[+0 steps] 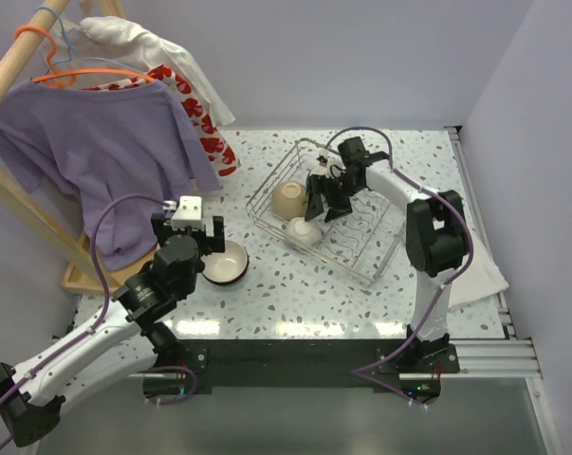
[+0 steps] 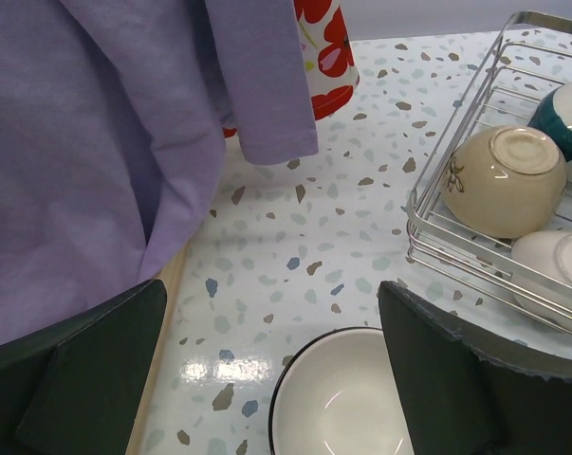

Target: Unload the bowls from the dish rack

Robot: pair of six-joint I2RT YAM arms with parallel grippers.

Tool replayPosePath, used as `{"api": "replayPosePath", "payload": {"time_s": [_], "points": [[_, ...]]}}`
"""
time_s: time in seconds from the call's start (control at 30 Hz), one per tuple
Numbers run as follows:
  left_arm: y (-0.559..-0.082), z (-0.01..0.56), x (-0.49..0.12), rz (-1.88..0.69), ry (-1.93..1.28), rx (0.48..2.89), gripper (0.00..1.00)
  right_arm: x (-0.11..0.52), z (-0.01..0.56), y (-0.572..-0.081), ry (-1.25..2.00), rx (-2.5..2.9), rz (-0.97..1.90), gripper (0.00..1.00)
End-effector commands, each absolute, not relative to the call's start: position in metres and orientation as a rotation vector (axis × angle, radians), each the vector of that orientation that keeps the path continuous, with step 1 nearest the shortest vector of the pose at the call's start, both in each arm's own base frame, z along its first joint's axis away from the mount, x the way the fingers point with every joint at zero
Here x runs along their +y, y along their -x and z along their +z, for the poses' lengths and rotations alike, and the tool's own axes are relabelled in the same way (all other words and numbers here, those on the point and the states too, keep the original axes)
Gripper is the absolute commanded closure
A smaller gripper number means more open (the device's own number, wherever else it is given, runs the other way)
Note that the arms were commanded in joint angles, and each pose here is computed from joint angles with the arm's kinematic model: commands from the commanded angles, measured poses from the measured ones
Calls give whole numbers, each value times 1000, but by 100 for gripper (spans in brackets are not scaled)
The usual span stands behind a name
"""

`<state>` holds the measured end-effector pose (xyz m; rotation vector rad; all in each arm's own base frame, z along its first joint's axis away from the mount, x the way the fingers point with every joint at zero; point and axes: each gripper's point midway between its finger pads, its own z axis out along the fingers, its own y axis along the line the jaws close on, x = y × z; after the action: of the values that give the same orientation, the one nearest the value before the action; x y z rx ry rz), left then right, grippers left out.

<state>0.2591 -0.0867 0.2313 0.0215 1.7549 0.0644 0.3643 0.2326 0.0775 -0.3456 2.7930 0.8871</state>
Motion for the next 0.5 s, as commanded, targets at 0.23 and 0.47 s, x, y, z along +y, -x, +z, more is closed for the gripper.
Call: {"api": "replayPosePath", "payload": {"time_s": [0.23, 0.47], "points": [[-262, 244, -85, 41, 26, 1712, 1, 242, 109, -395, 477, 2432, 881, 24], [-262, 244, -85, 44, 25, 1713, 1, 235, 140, -415, 535, 2343, 760, 24]]}}
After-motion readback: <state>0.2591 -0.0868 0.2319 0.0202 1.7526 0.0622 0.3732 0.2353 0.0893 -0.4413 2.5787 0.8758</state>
